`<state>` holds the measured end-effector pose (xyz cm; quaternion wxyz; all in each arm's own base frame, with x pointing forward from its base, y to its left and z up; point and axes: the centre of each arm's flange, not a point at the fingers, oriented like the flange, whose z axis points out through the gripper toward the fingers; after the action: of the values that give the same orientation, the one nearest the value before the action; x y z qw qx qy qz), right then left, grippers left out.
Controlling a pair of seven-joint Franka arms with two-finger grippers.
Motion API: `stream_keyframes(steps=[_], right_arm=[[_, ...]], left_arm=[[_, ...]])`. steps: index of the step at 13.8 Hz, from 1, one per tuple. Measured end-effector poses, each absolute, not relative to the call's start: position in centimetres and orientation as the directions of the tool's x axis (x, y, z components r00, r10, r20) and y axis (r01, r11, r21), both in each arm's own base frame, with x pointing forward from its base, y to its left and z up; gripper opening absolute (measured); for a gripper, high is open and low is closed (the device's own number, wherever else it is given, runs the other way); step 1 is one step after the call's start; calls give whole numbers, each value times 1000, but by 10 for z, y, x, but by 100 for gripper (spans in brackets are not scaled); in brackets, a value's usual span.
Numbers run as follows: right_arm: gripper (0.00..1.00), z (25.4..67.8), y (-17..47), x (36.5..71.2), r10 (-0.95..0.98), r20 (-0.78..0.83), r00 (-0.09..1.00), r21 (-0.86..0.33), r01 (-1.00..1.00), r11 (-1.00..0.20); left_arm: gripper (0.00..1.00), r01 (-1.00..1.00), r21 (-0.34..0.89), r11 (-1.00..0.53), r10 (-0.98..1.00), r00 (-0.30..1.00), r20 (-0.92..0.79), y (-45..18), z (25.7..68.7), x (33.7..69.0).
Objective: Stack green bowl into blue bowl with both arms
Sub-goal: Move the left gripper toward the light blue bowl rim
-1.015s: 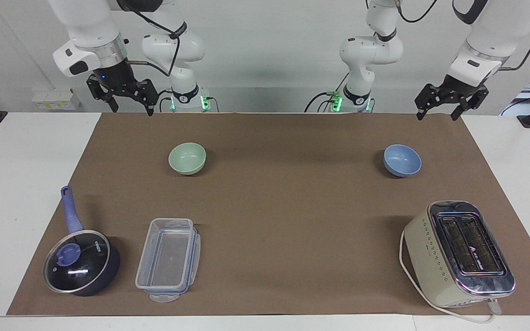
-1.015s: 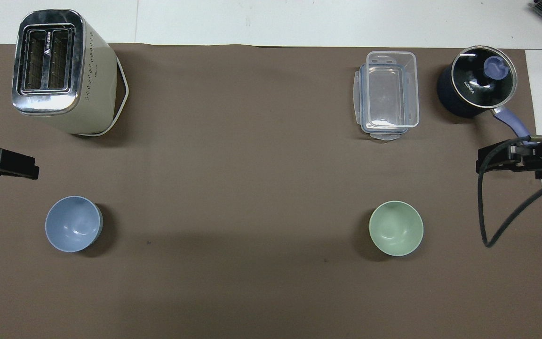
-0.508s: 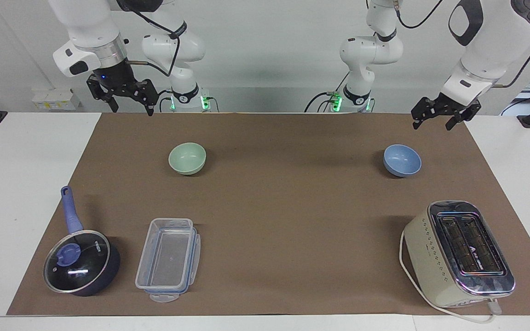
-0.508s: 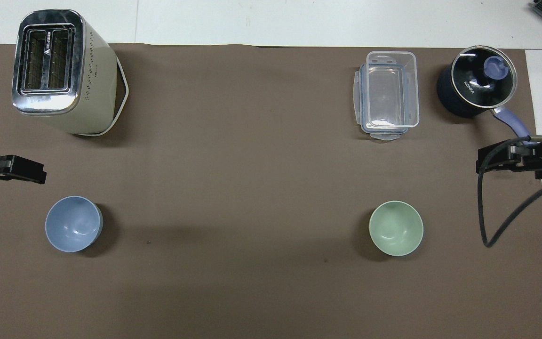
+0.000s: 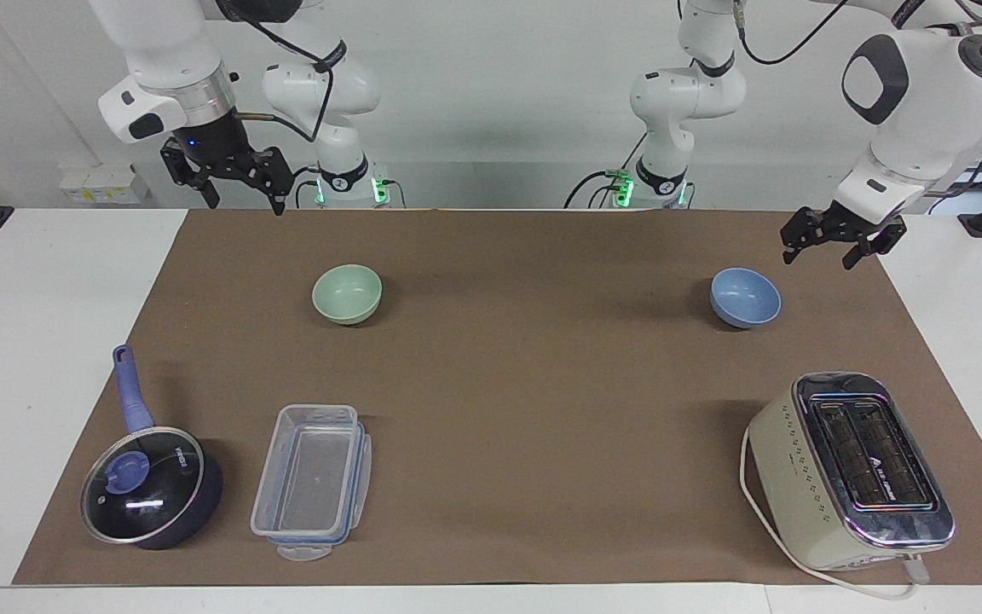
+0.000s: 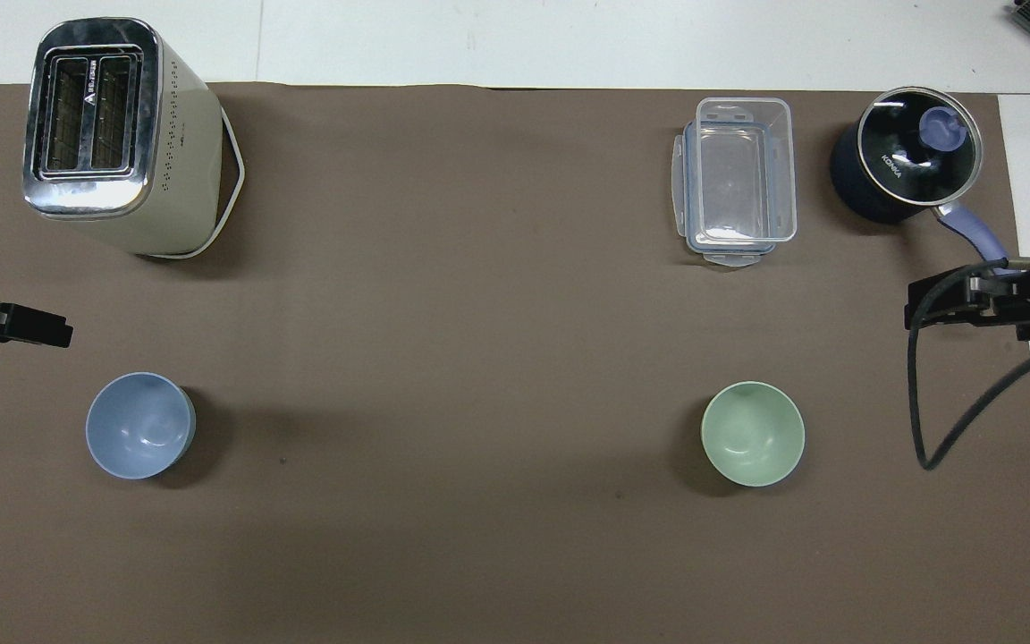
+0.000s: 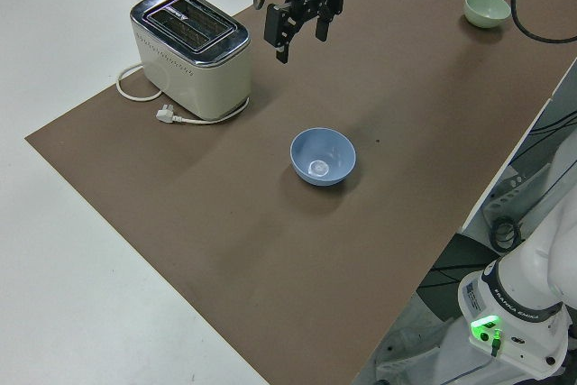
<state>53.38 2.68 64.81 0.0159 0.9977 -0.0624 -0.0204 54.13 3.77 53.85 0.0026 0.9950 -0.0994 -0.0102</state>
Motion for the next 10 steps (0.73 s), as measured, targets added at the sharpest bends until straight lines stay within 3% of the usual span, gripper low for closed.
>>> stream_keyframes(steps=[10], right_arm=[[100,648,27,534,-125,-39,991,34,-124,-992]], left_arm=[[100,-208,40,-977,-211,975,-74,89,438,521]])
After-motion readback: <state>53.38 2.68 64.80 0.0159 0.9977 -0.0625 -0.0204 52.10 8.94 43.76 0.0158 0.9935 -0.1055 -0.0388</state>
